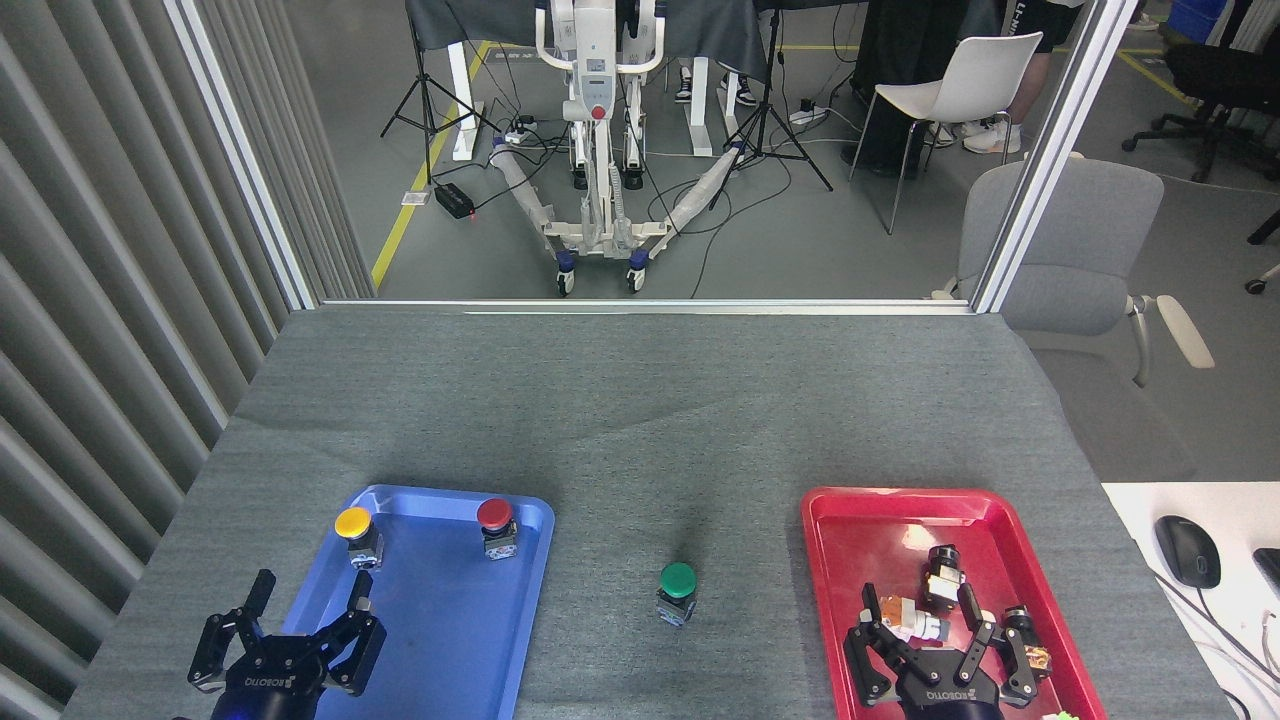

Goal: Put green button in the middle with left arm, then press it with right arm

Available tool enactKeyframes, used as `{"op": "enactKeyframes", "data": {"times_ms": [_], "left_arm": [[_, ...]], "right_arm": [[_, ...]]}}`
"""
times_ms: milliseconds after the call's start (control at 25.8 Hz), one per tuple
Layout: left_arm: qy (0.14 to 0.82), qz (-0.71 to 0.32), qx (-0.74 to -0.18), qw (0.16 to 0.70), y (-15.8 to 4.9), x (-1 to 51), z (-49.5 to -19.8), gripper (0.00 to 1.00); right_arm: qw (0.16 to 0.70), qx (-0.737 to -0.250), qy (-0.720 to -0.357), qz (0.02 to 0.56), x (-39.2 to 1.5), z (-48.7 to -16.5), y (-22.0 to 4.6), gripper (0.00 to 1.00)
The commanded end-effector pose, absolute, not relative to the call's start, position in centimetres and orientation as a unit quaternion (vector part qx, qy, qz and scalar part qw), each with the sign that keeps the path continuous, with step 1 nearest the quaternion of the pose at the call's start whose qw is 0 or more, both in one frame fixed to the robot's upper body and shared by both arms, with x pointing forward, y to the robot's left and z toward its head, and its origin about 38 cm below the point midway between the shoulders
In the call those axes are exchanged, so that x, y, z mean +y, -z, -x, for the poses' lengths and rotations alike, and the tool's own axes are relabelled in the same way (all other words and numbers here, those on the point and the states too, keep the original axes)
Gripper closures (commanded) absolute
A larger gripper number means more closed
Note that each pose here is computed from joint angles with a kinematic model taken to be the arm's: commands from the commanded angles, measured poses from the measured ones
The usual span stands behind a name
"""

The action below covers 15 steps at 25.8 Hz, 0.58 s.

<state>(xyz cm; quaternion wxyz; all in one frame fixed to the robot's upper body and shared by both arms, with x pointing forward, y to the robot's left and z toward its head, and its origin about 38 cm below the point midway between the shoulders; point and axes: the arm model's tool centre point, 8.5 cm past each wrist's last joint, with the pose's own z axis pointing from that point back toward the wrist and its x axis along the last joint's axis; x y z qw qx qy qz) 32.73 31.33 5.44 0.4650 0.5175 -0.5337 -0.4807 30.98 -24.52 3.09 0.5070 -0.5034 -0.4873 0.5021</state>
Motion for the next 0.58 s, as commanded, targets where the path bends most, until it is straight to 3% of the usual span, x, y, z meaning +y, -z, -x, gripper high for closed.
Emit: {"op": "enactKeyframes", "data": {"times_ms": [0,155,543], "left_arm": [[0.495,-0.511,-0.538,0.452,-5.6,31.0,-33.0,0.00],[0.511,-0.492,-0.559,0.429,-6.1,28.3,-33.0,0.00],[0.517,-0.498,-0.546,0.431,-5.9,28.9,-32.3,0.00]], "right_arm": [[0.512,-0.496,-0.488,0.503,-24.8,-30.8,-3.7,0.01],[0.513,-0.498,-0.488,0.500,-24.5,-30.6,-3.6,0.00],[0.516,-0.496,-0.488,0.500,-24.5,-30.5,-3.5,0.00]]}}
